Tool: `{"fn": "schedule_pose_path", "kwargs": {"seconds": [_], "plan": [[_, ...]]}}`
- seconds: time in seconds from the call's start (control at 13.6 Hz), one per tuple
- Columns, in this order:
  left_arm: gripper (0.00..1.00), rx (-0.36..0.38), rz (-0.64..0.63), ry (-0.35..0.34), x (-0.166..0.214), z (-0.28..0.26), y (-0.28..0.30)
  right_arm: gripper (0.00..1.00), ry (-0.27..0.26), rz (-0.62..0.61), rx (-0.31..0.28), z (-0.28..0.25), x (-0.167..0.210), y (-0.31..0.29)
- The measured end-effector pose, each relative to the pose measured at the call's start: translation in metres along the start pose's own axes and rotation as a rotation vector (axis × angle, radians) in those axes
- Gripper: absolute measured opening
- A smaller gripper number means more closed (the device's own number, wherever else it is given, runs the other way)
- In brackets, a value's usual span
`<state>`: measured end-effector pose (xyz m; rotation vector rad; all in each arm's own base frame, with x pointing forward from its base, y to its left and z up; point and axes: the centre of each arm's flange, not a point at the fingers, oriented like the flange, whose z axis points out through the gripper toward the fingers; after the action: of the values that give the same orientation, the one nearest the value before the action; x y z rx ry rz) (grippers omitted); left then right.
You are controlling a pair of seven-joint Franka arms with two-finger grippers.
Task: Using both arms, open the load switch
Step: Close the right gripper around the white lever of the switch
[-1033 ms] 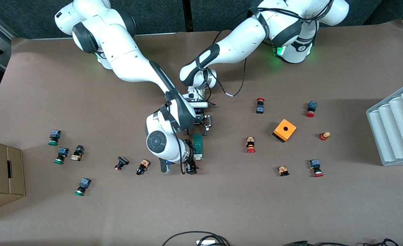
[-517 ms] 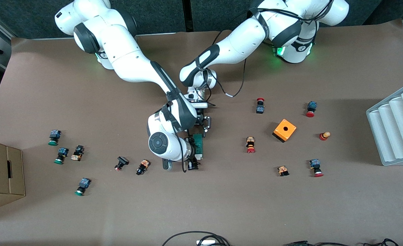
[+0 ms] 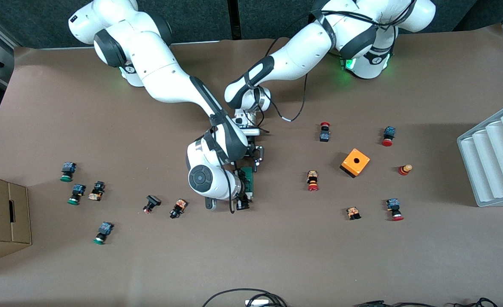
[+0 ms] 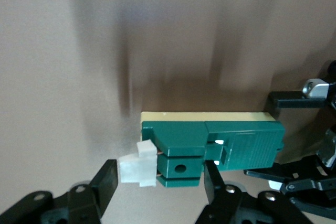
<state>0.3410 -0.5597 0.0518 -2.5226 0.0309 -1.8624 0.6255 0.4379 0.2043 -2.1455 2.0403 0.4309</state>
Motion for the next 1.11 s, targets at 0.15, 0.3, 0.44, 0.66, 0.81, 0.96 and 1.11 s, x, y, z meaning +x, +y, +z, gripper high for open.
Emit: {"fn": "schedule_pose_path", "kwargs": {"seconds": [0.15,0.3,0.44,0.66,0.81,0.96,1.11], "plan": [[0.81,0.0,0.0,0.0,0.0,0.0,0.0,0.7,0.0,0.004,-0.002,0.0003,0.0,0.0002],[0.81,0.0,0.0,0.0,0.0,0.0,0.0,0.61,-0.005,0.007,-0.004,-0.0057,-0.002,-0.0011],[0.81,0.0,0.0,0.0,0.0,0.0,0.0,0.6,-0.003,0.008,-0.01,-0.0039,-0.0016,-0.0004],[0.81,0.0,0.0,0.0,0.0,0.0,0.0,0.52,-0.004,0.008,-0.005,-0.0064,-0.0018,-0.0017],[0.81,0.0,0.0,0.0,-0.0001,0.0,0.0,0.5,-0.003,0.007,-0.004,-0.0072,-0.002,-0.0021],[0.81,0.0,0.0,0.0,-0.0001,0.0,0.0,0.47,-0.003,0.007,-0.001,-0.0082,-0.0018,-0.0028],[0.81,0.0,0.0,0.0,-0.0001,0.0,0.0,0.42,-0.003,0.007,0.002,-0.0095,-0.0017,-0.0037]]}}
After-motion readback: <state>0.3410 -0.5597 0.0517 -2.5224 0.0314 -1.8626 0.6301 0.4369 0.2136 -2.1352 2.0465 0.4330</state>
